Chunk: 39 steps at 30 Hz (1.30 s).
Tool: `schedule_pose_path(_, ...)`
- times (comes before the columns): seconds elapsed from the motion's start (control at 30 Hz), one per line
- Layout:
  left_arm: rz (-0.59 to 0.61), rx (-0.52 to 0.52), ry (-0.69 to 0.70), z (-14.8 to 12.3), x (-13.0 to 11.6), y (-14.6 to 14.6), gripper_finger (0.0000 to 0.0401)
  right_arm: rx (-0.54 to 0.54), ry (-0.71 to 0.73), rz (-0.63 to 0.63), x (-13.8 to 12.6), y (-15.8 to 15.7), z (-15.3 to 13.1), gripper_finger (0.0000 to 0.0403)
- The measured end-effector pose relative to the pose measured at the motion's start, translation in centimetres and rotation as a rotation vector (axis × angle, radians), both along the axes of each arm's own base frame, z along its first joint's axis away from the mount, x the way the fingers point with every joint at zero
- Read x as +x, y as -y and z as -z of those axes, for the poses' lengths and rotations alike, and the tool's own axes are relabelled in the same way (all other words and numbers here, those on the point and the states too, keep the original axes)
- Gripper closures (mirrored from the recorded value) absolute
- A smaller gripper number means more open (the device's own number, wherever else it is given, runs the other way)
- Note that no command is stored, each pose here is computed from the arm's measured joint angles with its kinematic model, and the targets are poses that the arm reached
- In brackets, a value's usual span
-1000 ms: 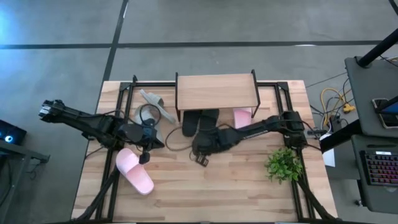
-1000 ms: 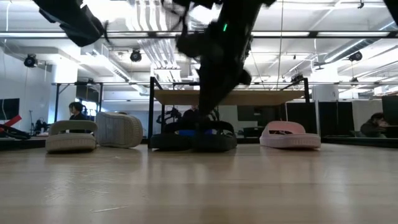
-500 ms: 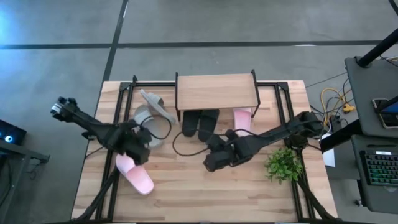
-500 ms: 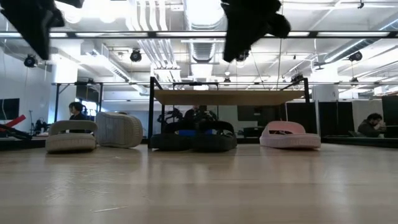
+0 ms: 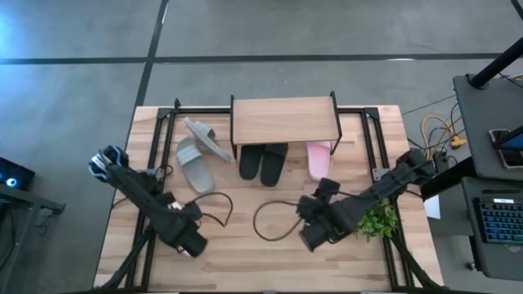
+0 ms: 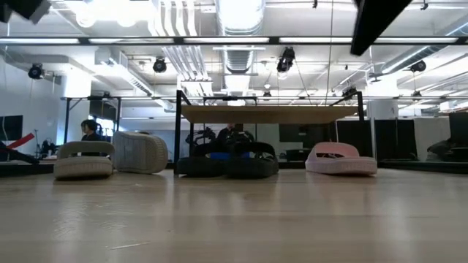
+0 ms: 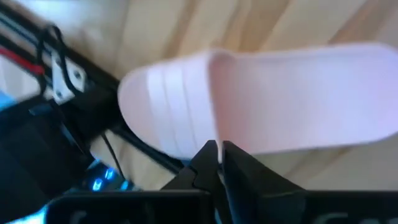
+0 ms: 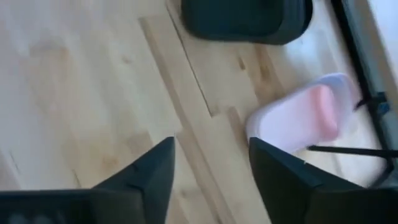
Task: Pick and place slides into the shelf
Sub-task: Put the pink slide under the shelf
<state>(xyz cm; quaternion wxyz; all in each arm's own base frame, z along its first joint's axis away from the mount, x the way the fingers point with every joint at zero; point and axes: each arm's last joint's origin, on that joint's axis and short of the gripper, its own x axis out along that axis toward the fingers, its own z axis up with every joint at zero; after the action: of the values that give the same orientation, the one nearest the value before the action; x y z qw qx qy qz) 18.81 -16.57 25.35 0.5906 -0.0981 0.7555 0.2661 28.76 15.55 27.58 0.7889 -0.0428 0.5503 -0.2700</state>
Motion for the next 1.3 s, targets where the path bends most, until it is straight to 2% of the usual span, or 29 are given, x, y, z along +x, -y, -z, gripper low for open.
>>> schedule_pose_path(0.2,-0.025,-0.009,-0.096,1.7,1.6,1.6,0.0319,-0.016,0.056,-0.004,-1.8,0.1,-1.2,0.0164)
schedule_pose_path(0.33,-0.065,0.013,-0.097,2.1,2.3,2.2,0.0270,-0.017,0.096,0.008,-3.0,0.6,-2.0,0.0158)
schedule_pose_path(0.47,-0.067,0.035,-0.107,2.7,2.3,2.2,0.0242,-0.018,0.119,0.038,-3.9,1.3,-2.0,0.0160)
schedule_pose_path(0.87,-0.035,0.145,-0.207,5.5,0.2,0.8,0.0237,-0.011,0.176,0.169,-4.8,1.9,-0.8,0.0161)
schedule_pose_path(1.13,0.049,0.154,-0.280,6.8,-0.7,0.0,0.0237,-0.021,0.192,0.199,-4.5,2.2,-0.6,0.0161)
schedule_pose_path(1.3,0.055,0.163,-0.295,7.4,-1.1,-0.3,0.0265,-0.032,0.196,0.219,-4.2,2.8,-0.7,0.0166)
